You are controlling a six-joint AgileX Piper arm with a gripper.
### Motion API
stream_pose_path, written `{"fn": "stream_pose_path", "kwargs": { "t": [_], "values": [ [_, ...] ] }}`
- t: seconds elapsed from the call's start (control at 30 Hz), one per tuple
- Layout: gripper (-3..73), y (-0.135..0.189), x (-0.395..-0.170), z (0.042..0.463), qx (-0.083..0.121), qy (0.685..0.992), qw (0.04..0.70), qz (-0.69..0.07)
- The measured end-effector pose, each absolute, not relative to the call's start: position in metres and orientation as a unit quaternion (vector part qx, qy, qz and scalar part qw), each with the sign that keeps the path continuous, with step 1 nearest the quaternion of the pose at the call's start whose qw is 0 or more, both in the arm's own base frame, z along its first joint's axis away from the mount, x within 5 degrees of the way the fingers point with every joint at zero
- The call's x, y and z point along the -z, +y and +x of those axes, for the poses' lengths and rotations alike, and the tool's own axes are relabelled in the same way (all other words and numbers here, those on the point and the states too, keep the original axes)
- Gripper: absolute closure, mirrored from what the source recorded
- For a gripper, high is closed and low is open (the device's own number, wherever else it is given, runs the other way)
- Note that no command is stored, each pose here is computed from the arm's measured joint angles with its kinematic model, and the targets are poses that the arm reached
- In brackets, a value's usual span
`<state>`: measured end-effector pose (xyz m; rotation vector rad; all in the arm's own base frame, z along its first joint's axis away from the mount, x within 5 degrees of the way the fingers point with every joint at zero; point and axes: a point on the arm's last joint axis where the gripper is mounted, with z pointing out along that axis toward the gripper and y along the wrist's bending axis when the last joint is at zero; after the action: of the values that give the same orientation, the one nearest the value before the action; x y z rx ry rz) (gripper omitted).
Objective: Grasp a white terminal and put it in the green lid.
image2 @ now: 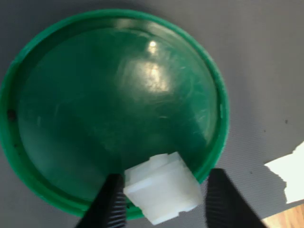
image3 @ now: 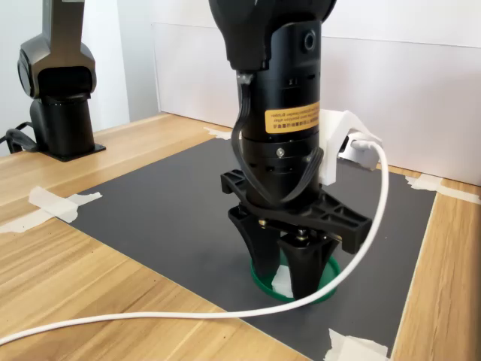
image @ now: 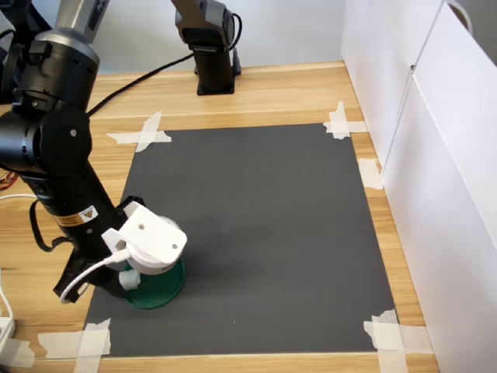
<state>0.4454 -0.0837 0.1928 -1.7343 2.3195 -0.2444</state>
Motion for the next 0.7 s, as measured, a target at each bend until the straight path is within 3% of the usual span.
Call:
{"fn": "stream_pose_path", "kwargs": {
  "t": [0.13,0.4,0.57,0.7],
  "values": [
    [35.0,-0.084,-0.193,0.446,0.085,0.797,0.120,-0.585],
    [34.9,-0.084,-0.195,0.445,0.083,0.801,0.119,-0.581],
    [34.9,-0.080,-0.215,0.440,0.077,0.804,0.138,-0.573],
    [34.9,-0.076,-0.218,0.438,0.070,0.806,0.137,-0.572]
  ]
}}
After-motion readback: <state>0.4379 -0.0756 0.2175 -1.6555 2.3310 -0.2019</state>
